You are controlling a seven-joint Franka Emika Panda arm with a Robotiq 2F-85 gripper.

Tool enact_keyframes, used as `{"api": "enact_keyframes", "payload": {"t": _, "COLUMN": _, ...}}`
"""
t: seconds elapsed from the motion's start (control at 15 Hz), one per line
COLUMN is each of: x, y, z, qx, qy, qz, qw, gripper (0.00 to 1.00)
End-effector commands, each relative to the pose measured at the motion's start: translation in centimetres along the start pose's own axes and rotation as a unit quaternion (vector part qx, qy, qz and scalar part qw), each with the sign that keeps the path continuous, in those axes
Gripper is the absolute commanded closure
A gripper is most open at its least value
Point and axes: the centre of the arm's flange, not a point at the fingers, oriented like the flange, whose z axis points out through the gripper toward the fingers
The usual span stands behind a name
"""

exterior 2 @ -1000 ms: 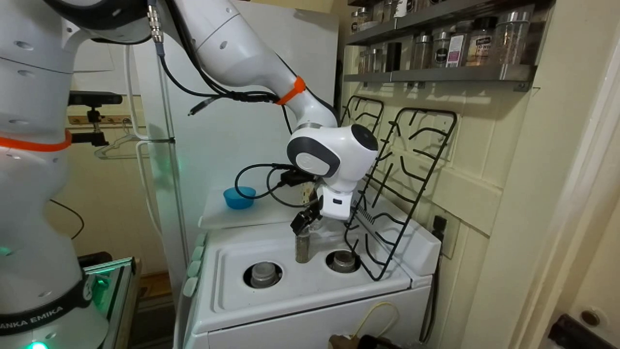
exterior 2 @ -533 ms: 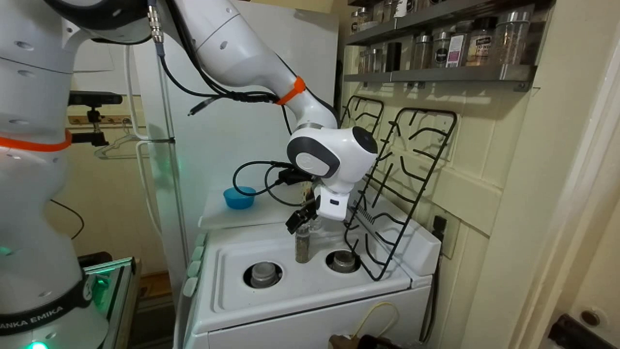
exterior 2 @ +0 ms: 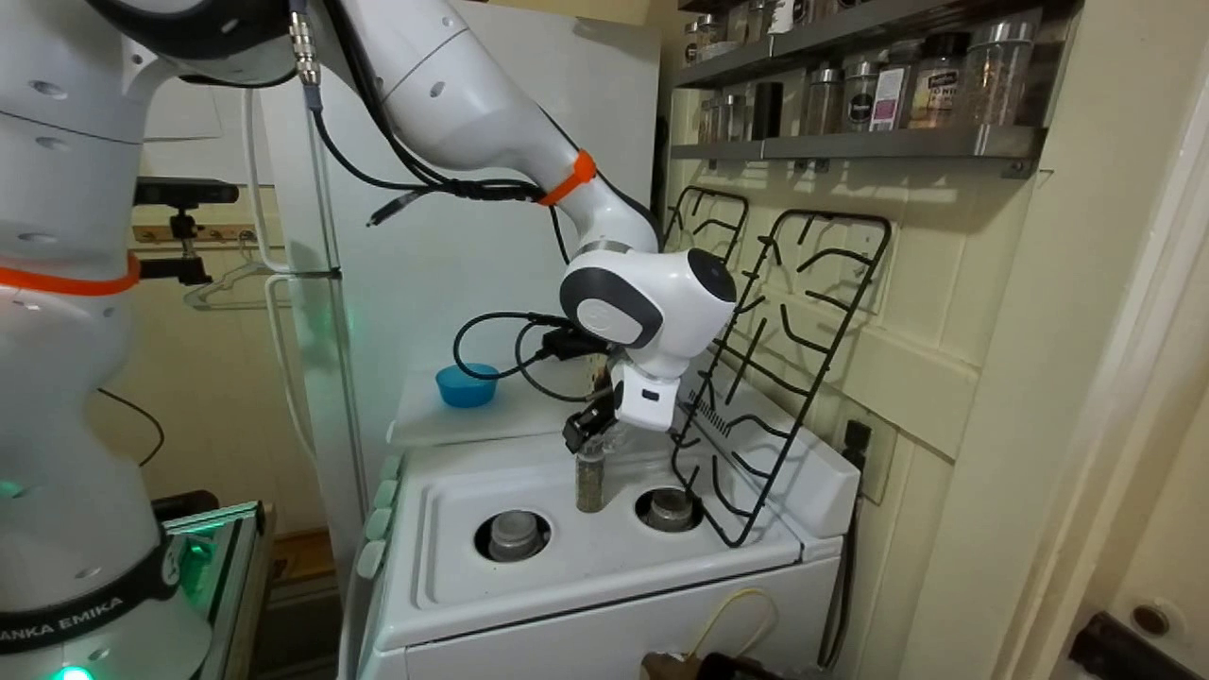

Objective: Place the spice bottle's lid on the stove

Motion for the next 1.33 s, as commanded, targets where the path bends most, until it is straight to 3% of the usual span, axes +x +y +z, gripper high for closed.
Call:
{"api": "enact_keyframes", "payload": {"t": 0.0, "x": -0.1, "y": -0.3, "z": 0.0, "qx": -0.013, "qy": -0.001, "qz": 0.007, "qw": 0.9999, "gripper": 0.76}}
{"api": "enact_keyframes", "payload": {"t": 0.27, "x": -1.8, "y": 0.0, "z": -0.4, "qx": -0.018, "qy": 0.011, "qz": -0.014, "qw": 0.9997, "gripper": 0.76}}
{"api": "enact_keyframes", "payload": {"t": 0.67, "x": -6.1, "y": 0.9, "z": -1.9, "qx": -0.079, "qy": 0.113, "qz": -0.098, "qw": 0.9857, "gripper": 0.76}}
{"api": "enact_keyframes", "payload": {"t": 0.8, "x": -7.3, "y": 1.1, "z": -2.9, "qx": -0.07, "qy": 0.16, "qz": -0.131, "qw": 0.9758, "gripper": 0.76}}
{"api": "enact_keyframes", "payload": {"t": 1.07, "x": -9.9, "y": 1.7, "z": -4.4, "qx": -0.009, "qy": 0.226, "qz": -0.204, "qw": 0.9526, "gripper": 0.76}}
{"api": "enact_keyframes", "payload": {"t": 1.27, "x": -11.3, "y": 3.1, "z": -5.1, "qx": 0.033, "qy": 0.263, "qz": -0.21, "qw": 0.9411, "gripper": 0.76}}
